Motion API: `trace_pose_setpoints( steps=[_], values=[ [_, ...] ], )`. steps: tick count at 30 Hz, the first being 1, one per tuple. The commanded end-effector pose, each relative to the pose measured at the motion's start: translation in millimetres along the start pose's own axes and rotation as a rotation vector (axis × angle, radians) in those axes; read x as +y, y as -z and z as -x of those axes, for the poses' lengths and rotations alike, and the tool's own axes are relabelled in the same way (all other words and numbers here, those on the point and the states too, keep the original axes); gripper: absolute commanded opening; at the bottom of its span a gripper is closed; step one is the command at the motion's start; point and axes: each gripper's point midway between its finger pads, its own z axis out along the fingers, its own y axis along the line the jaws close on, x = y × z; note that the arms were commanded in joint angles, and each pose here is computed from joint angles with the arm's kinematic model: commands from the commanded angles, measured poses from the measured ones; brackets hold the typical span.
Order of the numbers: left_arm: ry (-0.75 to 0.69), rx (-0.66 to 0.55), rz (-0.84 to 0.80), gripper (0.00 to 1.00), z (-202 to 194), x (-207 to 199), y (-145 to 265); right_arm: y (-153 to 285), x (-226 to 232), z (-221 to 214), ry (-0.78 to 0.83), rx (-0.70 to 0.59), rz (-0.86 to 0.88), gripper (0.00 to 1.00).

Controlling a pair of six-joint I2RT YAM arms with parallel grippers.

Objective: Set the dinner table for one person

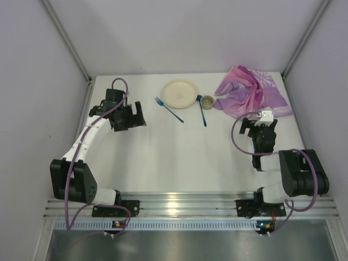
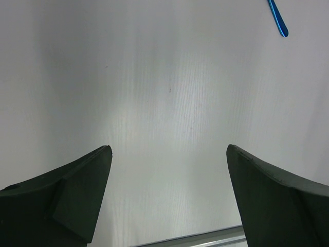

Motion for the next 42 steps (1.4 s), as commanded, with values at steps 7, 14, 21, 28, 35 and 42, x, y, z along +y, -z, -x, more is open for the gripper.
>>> trace_pose_setpoints(
  steps=[7,14,21,28,35,42],
  values=[
    [0.034,-0.032,-0.003,0.98,-17,4,5,-26,-46,88,-0.283,0.061,-0.451,1.00],
    [0.043,-0.030,-0.022,0.98,-7,-4,-5,-110,-38,69,-0.399,0.534,-0.349,1.00],
    [0.062,-0.052,-0.025,0.98,-5,-8,0,-136,-23,20,-0.572,0.751,-0.294,1.00],
    [0.077,-0.049,0.007,0.99,-18,1,3,-148,-8,-15,-0.599,0.872,-0.283,0.91],
    [0.084,-0.039,0.002,0.98,-23,1,0,-123,-9,-45,-0.441,1.022,-0.350,0.33],
    [0.071,-0.030,-0.024,0.98,-23,-7,-8,-69,-35,-42,-0.291,1.086,-0.436,0.00]
  ],
)
